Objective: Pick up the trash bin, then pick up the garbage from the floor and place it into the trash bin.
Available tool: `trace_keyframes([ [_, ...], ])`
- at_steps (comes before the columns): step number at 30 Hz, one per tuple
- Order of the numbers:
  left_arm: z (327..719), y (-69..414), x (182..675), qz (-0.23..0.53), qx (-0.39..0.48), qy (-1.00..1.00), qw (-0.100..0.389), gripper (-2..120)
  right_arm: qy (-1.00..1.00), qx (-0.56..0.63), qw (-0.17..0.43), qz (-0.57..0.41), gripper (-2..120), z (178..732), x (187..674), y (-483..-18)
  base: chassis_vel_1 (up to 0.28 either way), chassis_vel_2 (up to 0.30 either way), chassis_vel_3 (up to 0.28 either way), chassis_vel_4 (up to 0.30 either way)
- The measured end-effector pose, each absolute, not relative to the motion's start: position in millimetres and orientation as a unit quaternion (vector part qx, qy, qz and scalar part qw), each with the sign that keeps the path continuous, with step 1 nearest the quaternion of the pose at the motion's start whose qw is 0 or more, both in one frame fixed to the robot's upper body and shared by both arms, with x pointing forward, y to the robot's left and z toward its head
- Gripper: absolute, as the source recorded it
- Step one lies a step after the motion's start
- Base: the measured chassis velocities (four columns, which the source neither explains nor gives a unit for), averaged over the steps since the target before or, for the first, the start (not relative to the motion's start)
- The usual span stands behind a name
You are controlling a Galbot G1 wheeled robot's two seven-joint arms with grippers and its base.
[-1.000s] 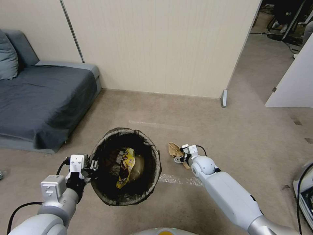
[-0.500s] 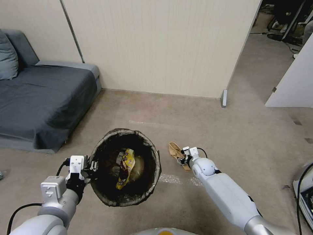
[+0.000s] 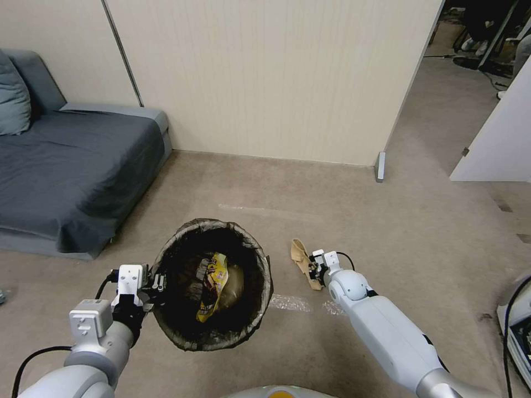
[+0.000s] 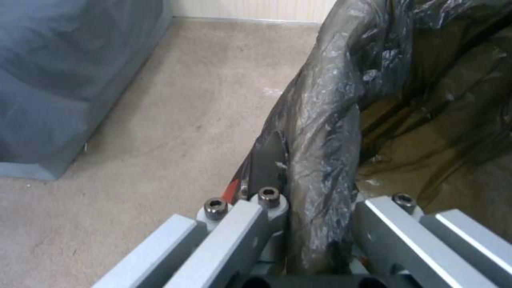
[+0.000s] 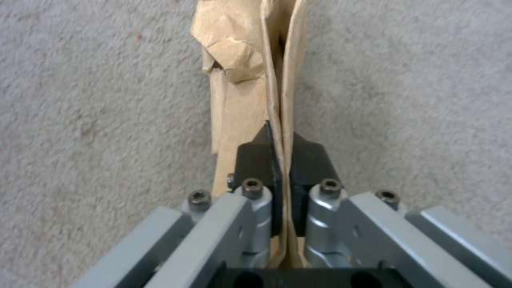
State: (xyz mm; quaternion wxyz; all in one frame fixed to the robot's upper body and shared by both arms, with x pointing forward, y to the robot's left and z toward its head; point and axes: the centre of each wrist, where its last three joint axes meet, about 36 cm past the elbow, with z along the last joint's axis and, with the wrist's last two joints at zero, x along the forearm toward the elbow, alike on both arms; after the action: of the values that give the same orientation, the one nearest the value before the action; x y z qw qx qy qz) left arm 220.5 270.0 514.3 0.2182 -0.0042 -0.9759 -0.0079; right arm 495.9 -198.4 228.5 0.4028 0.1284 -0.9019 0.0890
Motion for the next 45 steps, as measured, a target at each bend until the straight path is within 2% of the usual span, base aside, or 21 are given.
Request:
trace_keyframes([
  [11, 514, 269, 220, -0.007, -0.002, -0.976, 0.218, 1, -0.922, 0.119, 0.359, 0.083, 0, 251, 496, -213, 0.0, 0.0, 0.0, 0.0],
  [14, 514, 270, 219, -0.007, -0.002, -0.975, 0.22, 1, -0.942, 0.117, 0.304, 0.079, 0, 295, 498, -228, 0.0, 0.0, 0.0, 0.0],
  [15, 514, 270, 219, -0.007, -0.002, -0.975, 0.22, 1, -0.942, 0.117, 0.304, 0.079, 0, 295, 498, -228, 0.0, 0.0, 0.0, 0.0],
  [18, 513, 269, 219, -0.009, -0.001, -0.975, 0.222, 1, -0.957, 0.128, 0.25, 0.078, 0, 370, 491, -255, 0.0, 0.0, 0.0, 0.0],
  [19, 513, 269, 219, -0.009, -0.001, -0.975, 0.222, 1, -0.957, 0.128, 0.25, 0.078, 0, 370, 491, -255, 0.0, 0.0, 0.0, 0.0],
  [22, 513, 269, 219, -0.011, -0.001, -0.975, 0.223, 1, -0.964, 0.158, 0.199, 0.076, 0, 439, 472, -258, 0.0, 0.0, 0.0, 0.0],
  [23, 513, 269, 219, -0.011, -0.001, -0.975, 0.223, 1, -0.964, 0.158, 0.199, 0.076, 0, 439, 472, -258, 0.0, 0.0, 0.0, 0.0],
  [25, 513, 269, 218, -0.012, 0.0, -0.975, 0.224, 1, -0.965, 0.183, 0.174, 0.067, 0, 477, 457, -257, 0.0, 0.0, 0.0, 0.0],
  [33, 512, 267, 218, -0.011, -0.002, -0.974, 0.225, 1, -0.95, 0.283, 0.125, 0.033, 0, 548, 399, -228, 0.0, 0.0, 0.0, 0.0],
  [45, 510, 264, 216, -0.015, -0.002, -0.974, 0.228, 1, -0.91, 0.396, 0.123, 0.0, 0, 559, 347, -167, 0.0, 0.0, 0.0, 0.0],
])
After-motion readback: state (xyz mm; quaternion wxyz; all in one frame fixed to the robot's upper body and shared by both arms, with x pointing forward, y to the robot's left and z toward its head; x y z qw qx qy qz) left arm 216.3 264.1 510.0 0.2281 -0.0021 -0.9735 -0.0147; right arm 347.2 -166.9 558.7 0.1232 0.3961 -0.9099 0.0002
